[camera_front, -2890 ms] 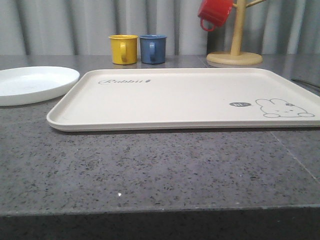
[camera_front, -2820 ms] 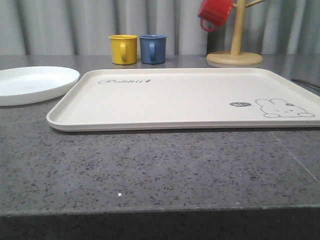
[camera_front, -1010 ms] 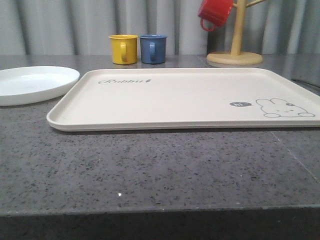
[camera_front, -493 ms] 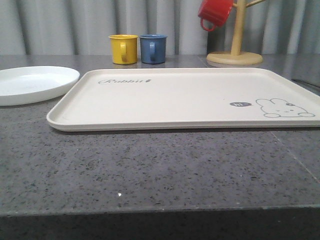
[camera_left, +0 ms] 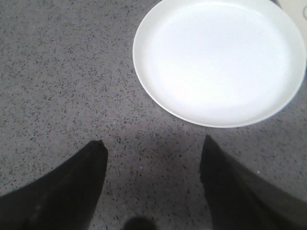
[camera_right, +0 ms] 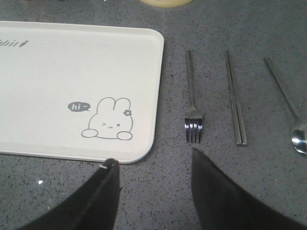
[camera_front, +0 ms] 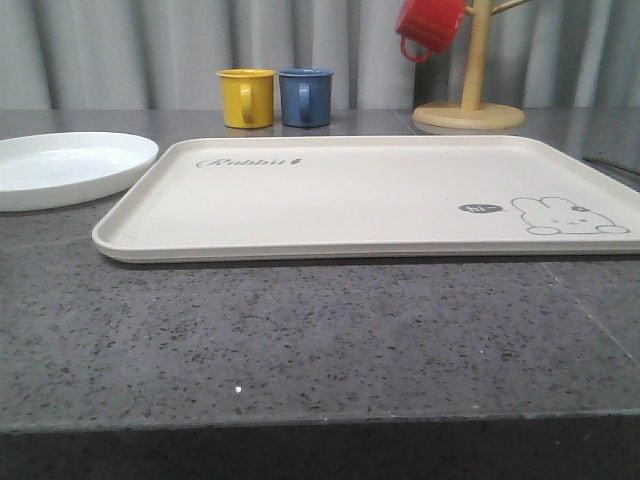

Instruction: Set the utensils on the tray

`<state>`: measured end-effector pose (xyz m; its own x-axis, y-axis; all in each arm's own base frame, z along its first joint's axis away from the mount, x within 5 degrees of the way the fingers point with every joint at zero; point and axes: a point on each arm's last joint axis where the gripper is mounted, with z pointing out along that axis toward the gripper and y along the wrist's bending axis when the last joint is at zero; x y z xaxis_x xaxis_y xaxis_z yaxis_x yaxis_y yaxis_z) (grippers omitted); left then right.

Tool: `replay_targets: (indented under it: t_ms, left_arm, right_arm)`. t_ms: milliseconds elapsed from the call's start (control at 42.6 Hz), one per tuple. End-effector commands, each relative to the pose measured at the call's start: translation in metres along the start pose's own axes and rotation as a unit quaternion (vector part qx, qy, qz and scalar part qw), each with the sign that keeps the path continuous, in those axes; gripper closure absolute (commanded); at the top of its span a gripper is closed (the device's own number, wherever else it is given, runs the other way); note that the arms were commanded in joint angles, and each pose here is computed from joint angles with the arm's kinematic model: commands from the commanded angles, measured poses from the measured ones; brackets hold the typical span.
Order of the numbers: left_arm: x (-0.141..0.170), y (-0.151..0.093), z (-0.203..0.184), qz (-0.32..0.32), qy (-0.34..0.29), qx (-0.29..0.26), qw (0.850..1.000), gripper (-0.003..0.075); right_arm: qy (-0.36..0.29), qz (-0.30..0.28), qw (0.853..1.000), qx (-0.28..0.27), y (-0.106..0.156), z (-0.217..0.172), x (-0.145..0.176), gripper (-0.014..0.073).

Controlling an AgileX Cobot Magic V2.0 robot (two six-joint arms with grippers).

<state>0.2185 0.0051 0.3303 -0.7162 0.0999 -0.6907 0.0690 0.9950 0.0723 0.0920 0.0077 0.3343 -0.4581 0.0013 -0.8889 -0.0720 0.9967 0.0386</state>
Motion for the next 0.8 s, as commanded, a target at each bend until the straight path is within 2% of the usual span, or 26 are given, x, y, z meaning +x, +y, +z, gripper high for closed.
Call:
replay_targets:
  t_ms: [0,211,376,493,775]
  left_arm:
    - [-0.027,0.015,0.012,-0.047,-0.014,-0.004,0.999,0.0293]
    - [-0.049,0.035,0.062,-0.115,0.019,0.088,0.989,0.0294]
    - [-0.058,0.034,0.092,-0.146,0.02,0.145,0.978,0.0294]
    - [-0.061,0.037,0.11,-0.167,0.021,0.15,0.974,0.0294]
    - [-0.058,0.042,0.131,-0.167,0.03,0.135,0.976,0.0304]
  right_arm:
    - [-0.05,0.0,0.999,0.002,0.0,-0.004,-0.016,0.0212]
    - [-0.05,0.0,0.999,0.002,0.0,-0.004,-0.016,0.0212]
    - [-0.05,0.0,0.999,0.002,0.0,-0.004,-0.016,0.0212]
    - [-0.05,0.0,0.999,0.002,0.0,-0.004,-0.016,0.0212]
    - [-0.05,0.0,0.999,0.002,0.0,-0.004,-0.016,0.0212]
